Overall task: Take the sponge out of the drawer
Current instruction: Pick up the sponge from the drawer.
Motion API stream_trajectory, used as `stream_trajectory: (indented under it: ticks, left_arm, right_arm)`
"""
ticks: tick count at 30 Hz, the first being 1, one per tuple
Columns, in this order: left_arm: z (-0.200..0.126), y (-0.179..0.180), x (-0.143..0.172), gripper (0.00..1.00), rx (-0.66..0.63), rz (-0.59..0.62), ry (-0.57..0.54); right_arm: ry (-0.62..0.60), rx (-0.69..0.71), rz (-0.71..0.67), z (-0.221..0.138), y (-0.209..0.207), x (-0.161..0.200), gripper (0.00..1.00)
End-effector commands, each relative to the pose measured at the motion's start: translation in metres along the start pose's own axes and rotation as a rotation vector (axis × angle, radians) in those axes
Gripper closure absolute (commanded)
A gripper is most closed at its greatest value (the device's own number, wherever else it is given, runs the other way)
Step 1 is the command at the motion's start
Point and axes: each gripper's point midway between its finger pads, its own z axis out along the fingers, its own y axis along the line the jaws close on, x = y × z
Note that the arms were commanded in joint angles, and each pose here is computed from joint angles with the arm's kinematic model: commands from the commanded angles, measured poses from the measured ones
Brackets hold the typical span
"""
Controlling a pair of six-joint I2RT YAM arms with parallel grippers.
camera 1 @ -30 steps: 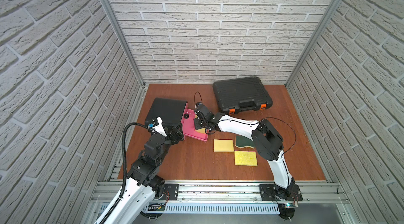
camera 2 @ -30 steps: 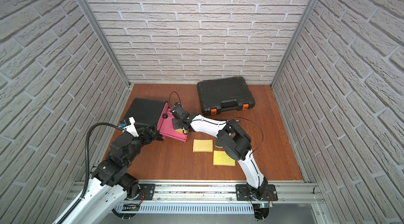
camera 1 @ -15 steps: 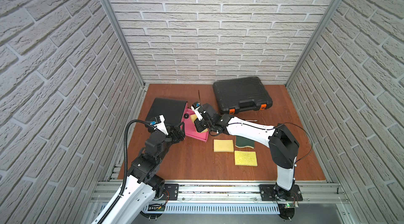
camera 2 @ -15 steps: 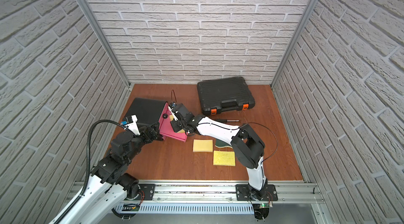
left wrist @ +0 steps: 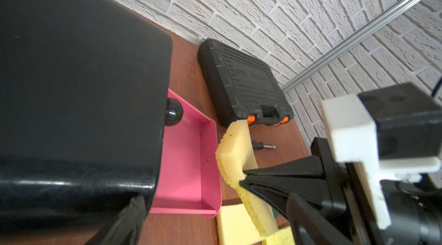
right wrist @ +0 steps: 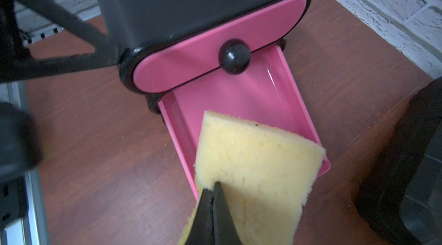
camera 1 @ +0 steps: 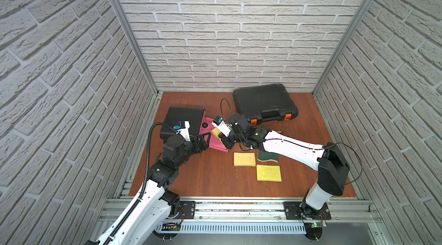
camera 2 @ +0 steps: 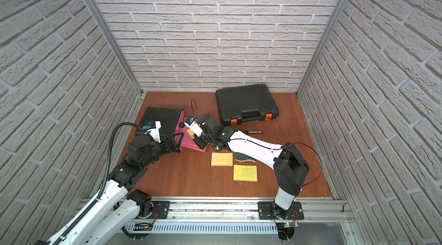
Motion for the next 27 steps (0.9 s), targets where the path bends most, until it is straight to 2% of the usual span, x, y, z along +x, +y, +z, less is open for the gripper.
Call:
stream_trajectory:
  ticks: [1, 5, 10, 16, 23, 27]
  left_arm:
    - [0.000, -0.036, -0.012, 0.08, 0.172, -0.002, 0.018]
    - [0.014, -0.035, -0.006, 0.10, 0.177, -0.018, 0.073]
    - [0.012, -0.045, -0.008, 0.10, 0.223, -0.019, 0.077]
    - [0.005, -0.074, -0.009, 0.11, 0.370, -0.030, 0.121]
    - [0.004, -0.104, -0.006, 0.13, 0.547, -0.108, 0.194]
    - [0.005, -0.112, 0.000, 0.14, 0.581, -0.126, 0.240]
  right_arm:
    - [-0.040, -0.028, -0.109, -0.025, 0.008, -0.008, 0.97]
    - [-0.057, -0.039, -0.150, -0.044, 0.011, -0.008, 0.97]
    - [-0.053, -0.103, -0.205, -0.067, 0.024, -0.003, 0.97]
    - [-0.056, -0.181, -0.269, -0.098, 0.040, 0.005, 0.97]
    - [-0.051, -0.228, -0.338, -0.127, 0.050, 0.014, 0.97]
    - [-0.031, -0.248, -0.365, -0.135, 0.053, 0.020, 0.97]
